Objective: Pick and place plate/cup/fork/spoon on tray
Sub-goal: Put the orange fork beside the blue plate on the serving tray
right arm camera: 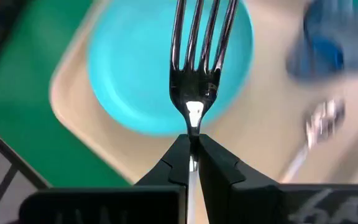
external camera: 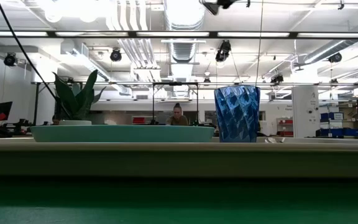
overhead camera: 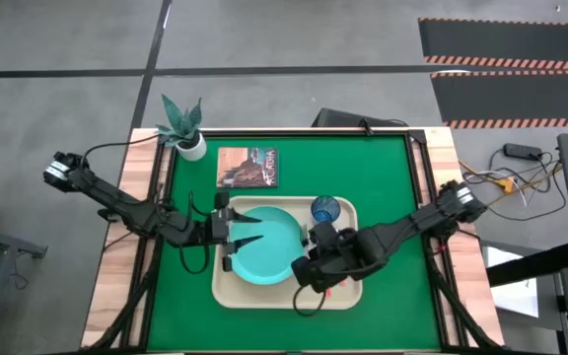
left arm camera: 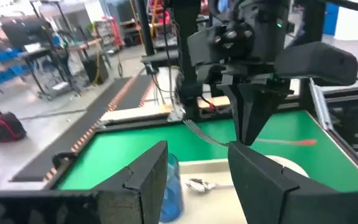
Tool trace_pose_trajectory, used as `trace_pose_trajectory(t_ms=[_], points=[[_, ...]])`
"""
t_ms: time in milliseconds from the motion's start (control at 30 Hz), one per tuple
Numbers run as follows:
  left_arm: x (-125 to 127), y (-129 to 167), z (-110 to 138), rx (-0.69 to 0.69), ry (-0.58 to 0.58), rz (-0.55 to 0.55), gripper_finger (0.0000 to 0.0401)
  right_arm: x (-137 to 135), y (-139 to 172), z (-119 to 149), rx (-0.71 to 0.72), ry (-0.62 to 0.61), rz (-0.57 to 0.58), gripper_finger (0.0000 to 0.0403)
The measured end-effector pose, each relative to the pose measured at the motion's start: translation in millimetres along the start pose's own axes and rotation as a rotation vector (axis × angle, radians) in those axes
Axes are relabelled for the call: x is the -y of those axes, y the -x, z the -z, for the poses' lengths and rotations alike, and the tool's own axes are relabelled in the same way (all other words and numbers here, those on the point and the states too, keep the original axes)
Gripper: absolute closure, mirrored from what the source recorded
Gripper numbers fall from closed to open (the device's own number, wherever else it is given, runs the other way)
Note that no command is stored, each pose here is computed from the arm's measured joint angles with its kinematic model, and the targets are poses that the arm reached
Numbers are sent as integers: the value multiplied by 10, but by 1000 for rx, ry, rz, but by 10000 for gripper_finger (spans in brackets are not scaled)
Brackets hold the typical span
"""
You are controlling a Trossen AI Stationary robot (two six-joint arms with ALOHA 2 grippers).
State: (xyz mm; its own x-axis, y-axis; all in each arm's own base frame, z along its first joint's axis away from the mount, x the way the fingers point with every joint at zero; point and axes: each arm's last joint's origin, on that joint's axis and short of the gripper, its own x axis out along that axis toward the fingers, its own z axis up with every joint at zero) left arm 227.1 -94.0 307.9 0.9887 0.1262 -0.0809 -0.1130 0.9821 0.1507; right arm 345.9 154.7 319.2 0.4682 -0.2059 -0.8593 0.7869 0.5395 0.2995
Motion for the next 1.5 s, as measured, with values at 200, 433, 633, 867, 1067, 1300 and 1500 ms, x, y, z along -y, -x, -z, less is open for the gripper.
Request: trace_pose_trajectory(t_ms=[200, 433, 633, 867, 1067, 1300, 1500], points=[[75, 45, 0, -2, 4, 37, 246, -63, -87, 61, -263, -185, 187, 390], [133, 81, 20, -20, -14, 67, 246, -83, -294, 186, -319, -307, 279, 390], [149, 90, 43, -41, -25, 75, 246, -129, -522, 166, -338, -303, 281, 390], [182, 107, 46, -44, -7, 89, 246, -117, -648, 149, -416, -305, 305, 390], [171, 239, -54, 5, 14, 118, 246, -36, -707, 104, -415, -286, 329, 390], [262, 414, -122, 46, -18, 197, 246, 51, -857, 116, -443, -290, 346, 390], [341, 519, -145, 73, -95, 252, 246, 47, -851, 97, -440, -278, 328, 390]])
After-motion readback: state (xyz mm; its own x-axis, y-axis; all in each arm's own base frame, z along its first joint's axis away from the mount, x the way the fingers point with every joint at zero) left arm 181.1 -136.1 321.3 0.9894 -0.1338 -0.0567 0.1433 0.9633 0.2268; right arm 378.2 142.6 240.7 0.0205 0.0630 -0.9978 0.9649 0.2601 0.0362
